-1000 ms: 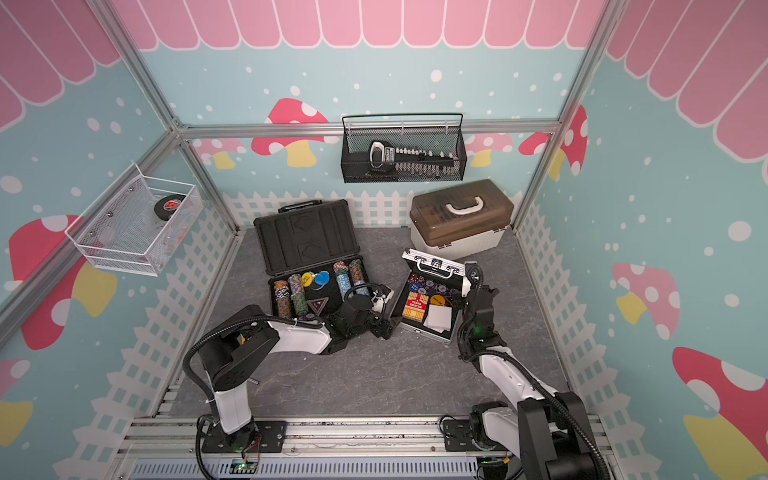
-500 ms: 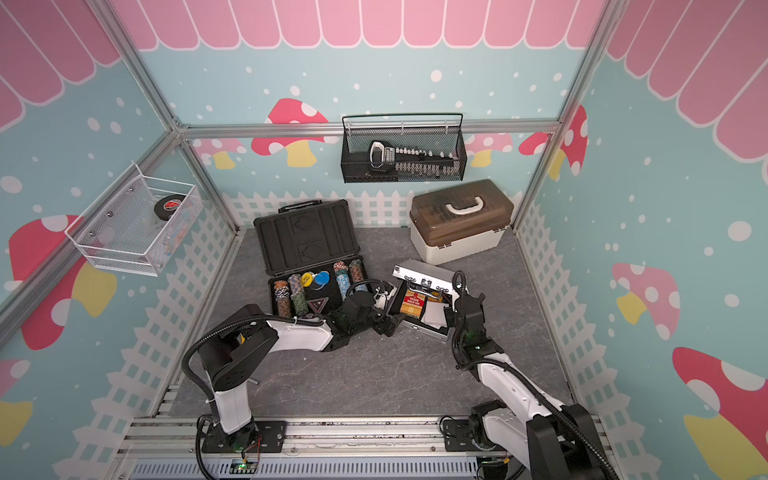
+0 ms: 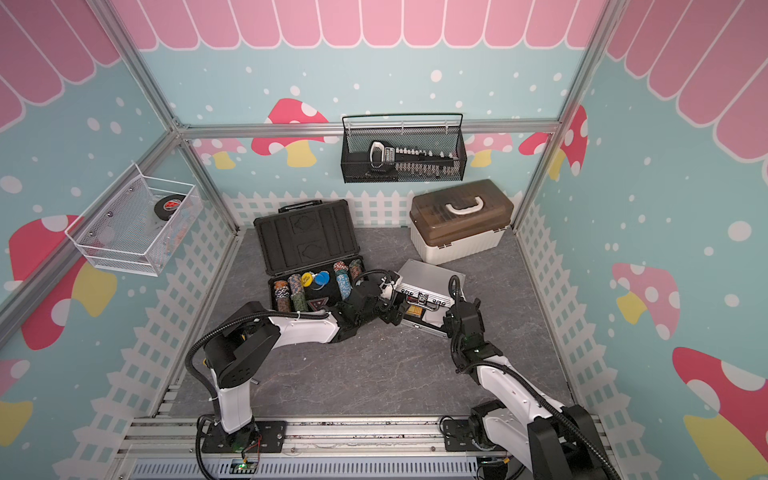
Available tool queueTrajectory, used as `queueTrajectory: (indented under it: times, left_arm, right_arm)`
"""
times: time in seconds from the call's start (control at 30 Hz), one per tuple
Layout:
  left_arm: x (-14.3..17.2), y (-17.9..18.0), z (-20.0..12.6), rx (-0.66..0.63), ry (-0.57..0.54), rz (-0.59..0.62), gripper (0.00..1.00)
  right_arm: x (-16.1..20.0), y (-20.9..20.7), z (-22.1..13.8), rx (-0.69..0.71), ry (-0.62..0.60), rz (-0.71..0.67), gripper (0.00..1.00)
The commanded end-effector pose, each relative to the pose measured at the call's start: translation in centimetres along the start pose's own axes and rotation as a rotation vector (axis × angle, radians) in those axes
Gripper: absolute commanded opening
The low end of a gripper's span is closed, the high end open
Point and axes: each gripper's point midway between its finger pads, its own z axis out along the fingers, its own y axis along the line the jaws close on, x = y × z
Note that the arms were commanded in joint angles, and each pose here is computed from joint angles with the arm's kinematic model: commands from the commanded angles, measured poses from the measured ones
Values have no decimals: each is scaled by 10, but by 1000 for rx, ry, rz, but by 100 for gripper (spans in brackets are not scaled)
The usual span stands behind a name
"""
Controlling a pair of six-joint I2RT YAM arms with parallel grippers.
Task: Close the poker set cases
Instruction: Close the lid of the poker set case.
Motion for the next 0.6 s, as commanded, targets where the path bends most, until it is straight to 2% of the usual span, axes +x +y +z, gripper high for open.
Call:
queueTrajectory:
  times: [0.0,0.2,0.27,0.33,0.4,0.57]
  left_arm:
    - [15,7,3,-30,34,17,97]
    - [9,9,5,-38,18,12,97]
    - [9,9,5,-42,23,16,97]
    - [9,10,4,-46,28,20,97]
    - [11,11,3,-49,34,24,97]
    - [13,12,1,-55,53,25,97]
  right_arm:
    - [-5,0,2,18,3,-13,52]
    - [2,-3,7,53,43,-43,60]
    - [5,-3,8,57,64,-61,68]
    - [8,-3,9,60,87,-75,80]
    - [10,-3,9,62,107,-90,87]
    - [13,-4,5,69,132,-95,91]
